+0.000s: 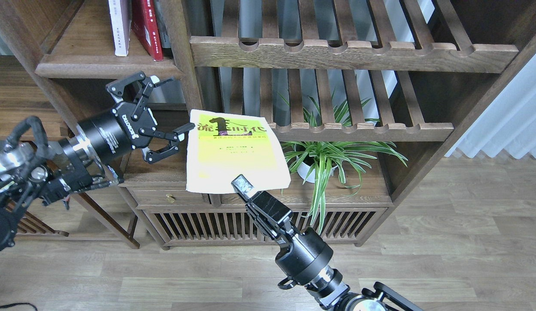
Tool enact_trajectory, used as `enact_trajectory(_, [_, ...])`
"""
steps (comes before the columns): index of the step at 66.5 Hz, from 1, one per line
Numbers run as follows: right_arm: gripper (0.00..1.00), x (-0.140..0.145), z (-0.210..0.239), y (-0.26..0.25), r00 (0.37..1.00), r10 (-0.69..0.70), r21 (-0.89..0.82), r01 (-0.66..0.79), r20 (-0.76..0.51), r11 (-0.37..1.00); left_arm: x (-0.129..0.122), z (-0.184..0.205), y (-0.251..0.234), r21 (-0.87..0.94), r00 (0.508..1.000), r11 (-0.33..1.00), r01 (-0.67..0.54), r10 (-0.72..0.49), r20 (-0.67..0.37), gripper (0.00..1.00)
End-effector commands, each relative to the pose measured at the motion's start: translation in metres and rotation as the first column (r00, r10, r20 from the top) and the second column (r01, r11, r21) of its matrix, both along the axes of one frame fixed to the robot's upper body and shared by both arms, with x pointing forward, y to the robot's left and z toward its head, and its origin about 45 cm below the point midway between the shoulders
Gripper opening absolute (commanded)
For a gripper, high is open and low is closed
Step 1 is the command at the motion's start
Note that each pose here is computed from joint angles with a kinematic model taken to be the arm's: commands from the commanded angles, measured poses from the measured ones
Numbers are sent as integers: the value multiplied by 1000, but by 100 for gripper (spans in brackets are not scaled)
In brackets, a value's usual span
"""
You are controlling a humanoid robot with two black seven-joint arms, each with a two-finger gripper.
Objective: Organize books on shelf
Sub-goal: 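Move the left gripper toward the yellow book held by the right gripper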
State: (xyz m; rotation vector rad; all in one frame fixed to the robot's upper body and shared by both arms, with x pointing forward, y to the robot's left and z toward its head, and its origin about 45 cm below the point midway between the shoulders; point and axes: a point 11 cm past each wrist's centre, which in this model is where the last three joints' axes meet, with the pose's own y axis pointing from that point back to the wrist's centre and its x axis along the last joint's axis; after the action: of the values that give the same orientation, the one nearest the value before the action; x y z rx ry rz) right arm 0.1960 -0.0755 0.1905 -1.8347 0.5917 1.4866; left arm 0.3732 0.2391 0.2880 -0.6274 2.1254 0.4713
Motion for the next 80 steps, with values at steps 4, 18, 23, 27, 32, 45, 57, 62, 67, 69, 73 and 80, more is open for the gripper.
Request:
enact_trajectory(4, [9, 10, 5, -5, 1000, -13, -5, 14, 26, 1000, 4, 14, 23, 28, 999, 999, -34, 34, 7, 95])
enact_trajectory(18, [9, 13, 5, -4, 999, -12, -7, 13, 31, 1000, 4, 15, 28, 46, 999, 998, -41, 40, 10, 95])
enact_trajectory(23, [9, 14, 5, -5, 999, -14, -7, 14, 31, 1000, 5, 18, 27, 47, 999, 998, -37, 36, 17, 95])
enact_trajectory(27, [9, 15, 5, -6, 999, -18, -10, 18, 33, 1000, 7, 23, 25, 48, 999, 998, -33, 32, 29, 95])
enact_trajectory(32, [9, 18, 6, -8, 999, -27, -9, 27, 37, 1000, 9, 29, 22, 42, 999, 999, -28, 26, 43, 95])
enact_trajectory(45, [9, 18, 8, -6, 999, -31, 1, 31, 35, 1000, 12, 48, 14, -51, 999, 999, -5, 8, 51, 95])
enact_trajectory(57, [9, 16, 5, -8, 999, -34, -3, 34, 29, 999, 12, 47, 2, -80, 999, 997, 19, -16, 46, 95])
enact_trajectory(62, [9, 15, 3, -9, 999, -37, -4, 37, 22, 999, 11, 40, -5, -57, 999, 998, 29, -27, 45, 95])
enact_trajectory(67, [9, 13, 1, -12, 999, -45, 0, 45, 18, 999, 12, 31, -14, 8, 997, 999, 33, -34, 66, 96])
enact_trajectory(69, [9, 14, 1, -13, 999, -50, 1, 50, 18, 999, 14, 29, -15, 33, 997, 999, 29, -31, 76, 96])
enact_trajectory(73, [9, 16, 0, -19, 997, -71, -4, 71, 14, 997, 15, 20, -19, 106, 995, 994, 21, -31, 96, 96])
enact_trajectory(80, [9, 15, -7, -25, 996, -90, -15, 90, -2, 996, 15, 3, -21, 207, 994, 978, 16, -37, 101, 97])
